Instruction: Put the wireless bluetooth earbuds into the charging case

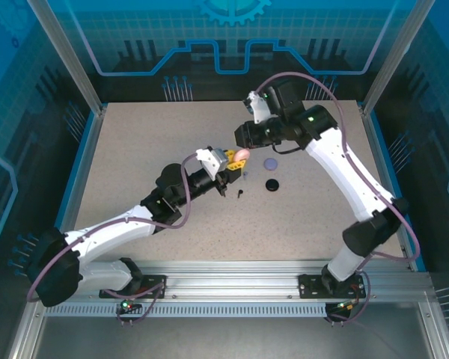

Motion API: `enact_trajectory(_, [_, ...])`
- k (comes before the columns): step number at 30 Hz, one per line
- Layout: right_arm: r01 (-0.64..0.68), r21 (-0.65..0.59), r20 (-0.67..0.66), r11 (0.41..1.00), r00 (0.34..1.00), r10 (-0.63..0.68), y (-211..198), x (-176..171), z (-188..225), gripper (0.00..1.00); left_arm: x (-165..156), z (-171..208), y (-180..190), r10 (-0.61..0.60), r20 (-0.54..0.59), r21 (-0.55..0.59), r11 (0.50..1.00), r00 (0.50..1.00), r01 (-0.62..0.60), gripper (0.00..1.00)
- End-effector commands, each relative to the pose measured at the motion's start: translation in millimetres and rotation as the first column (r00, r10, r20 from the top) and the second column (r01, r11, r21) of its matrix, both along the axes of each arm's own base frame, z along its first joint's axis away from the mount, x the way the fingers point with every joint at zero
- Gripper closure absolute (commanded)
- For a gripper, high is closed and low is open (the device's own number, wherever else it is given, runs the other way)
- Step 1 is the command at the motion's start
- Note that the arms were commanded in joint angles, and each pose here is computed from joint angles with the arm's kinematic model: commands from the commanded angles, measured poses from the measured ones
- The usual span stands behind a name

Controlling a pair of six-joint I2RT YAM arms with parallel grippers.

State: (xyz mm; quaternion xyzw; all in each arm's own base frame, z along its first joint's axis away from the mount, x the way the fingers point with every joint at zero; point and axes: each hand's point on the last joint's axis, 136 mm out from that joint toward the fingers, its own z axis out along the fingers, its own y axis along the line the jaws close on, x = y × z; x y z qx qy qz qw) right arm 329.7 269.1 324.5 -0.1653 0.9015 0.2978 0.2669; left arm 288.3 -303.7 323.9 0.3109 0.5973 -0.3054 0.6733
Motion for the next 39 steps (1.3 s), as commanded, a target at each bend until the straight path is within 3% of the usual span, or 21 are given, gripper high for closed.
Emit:
enact_trajectory(1, [0.002, 0.013, 0.007, 1.000, 1.000, -0.002, -8.6, -22.7, 8.7, 0.75, 12.3, 25.2, 8.0, 0.060, 0.027, -0.062, 0.996, 0.998, -0.058, 1.00])
enact_trajectory(6, [0.245, -0.006, 0.045, 0.970, 0.969, -0.244, -50.9, 9.6, 7.6, 0.56, 19.4, 7.5, 6.9, 0.076, -0.049, -0.064, 0.995, 0.996, -0.079, 1.00])
enact_trajectory(10, [0.431, -0.003, 0.020, 0.902, 0.902, -0.431, -98.3, 30.5, -9.5, 0.51, 37.7, -30.2, 24.6, 0.160, -0.236, -0.077, 0.980, 0.958, -0.183, 1.00])
enact_trajectory(12, [0.456, -0.002, -0.009, 0.890, 0.890, -0.456, -107.4, 29.4, -25.1, 0.50, 50.7, -55.6, 41.9, 0.212, -0.372, -0.074, 0.964, 0.904, -0.256, 1.00])
enact_trajectory(15, [0.452, -0.023, -0.052, 0.892, 0.890, -0.452, -110.5, 20.0, -53.2, 0.48, 68.1, -94.7, 74.9, 0.290, -0.549, -0.054, 0.924, 0.784, -0.380, 1.00])
enact_trajectory(20, [0.434, -0.035, -0.125, 0.900, 0.892, -0.435, -109.0, -0.2, -100.9, 0.39, 87.2, -160.8, 128.6, 0.343, -0.777, 0.023, 0.854, 0.529, -0.520, 1.00])
enact_trajectory(28, [0.429, -0.102, -0.164, 0.897, 0.882, -0.441, -111.2, -12.7, -150.3, 0.37, 108.8, -231.2, 157.5, 0.287, -0.914, 0.110, 0.857, 0.289, -0.503, 1.00])
enact_trajectory(33, [0.443, -0.172, -0.166, 0.880, 0.867, -0.469, -118.0, -7.8, -175.3, 0.36, 117.2, -264.5, 172.4, 0.287, -0.940, 0.172, 0.866, 0.185, -0.470, 1.00])
enact_trajectory(35, [0.450, -0.200, -0.166, 0.870, 0.860, -0.483, -121.1, -3.4, -184.6, 0.36, 118.3, -276.3, 180.5, 0.283, -0.952, 0.201, 0.867, 0.118, -0.457, 1.00])
enact_trajectory(39, [0.458, -0.245, -0.177, 0.854, 0.845, -0.504, -125.4, 5.2, -202.0, 0.36, 118.2, -291.7, 191.2, 0.305, -0.951, 0.259, 0.870, 0.045, -0.419, 1.00])
